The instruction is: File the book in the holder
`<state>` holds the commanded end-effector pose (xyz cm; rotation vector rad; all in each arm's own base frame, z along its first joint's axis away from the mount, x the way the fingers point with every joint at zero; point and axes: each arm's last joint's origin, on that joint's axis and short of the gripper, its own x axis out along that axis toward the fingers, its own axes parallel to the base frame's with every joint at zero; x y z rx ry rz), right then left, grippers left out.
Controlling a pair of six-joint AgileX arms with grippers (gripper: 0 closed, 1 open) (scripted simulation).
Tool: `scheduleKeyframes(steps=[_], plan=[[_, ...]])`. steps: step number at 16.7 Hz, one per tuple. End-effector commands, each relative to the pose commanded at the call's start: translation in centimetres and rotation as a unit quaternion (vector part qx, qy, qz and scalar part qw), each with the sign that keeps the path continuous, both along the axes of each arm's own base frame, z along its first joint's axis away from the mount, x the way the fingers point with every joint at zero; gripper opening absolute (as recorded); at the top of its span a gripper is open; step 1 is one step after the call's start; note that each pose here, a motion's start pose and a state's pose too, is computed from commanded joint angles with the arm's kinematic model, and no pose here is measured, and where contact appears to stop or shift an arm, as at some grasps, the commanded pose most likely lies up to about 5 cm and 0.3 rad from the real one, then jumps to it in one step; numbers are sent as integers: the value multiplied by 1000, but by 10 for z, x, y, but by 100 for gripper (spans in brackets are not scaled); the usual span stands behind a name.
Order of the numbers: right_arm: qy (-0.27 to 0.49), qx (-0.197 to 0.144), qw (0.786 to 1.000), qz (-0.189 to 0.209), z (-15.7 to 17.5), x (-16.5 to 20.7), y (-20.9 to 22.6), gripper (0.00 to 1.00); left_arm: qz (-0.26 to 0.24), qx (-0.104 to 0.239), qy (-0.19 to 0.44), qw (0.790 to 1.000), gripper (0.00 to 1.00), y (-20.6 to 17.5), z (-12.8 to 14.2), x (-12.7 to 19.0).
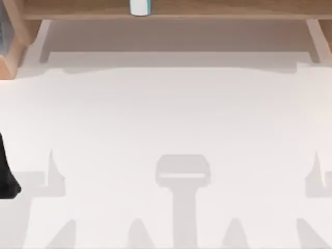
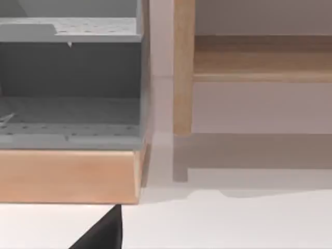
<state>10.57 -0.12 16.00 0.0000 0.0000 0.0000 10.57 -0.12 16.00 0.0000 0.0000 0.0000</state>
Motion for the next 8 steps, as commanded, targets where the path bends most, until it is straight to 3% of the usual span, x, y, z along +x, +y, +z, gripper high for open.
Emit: scheduleKeyframes(steps=[4,8], plan=[[0,0,1000,0,0,0,0,100,-1,0,-6,1000,100,-1,8,0],[0,0,1000,0,0,0,0,100,-3,-3,-27,1000,100,-6,51,9]])
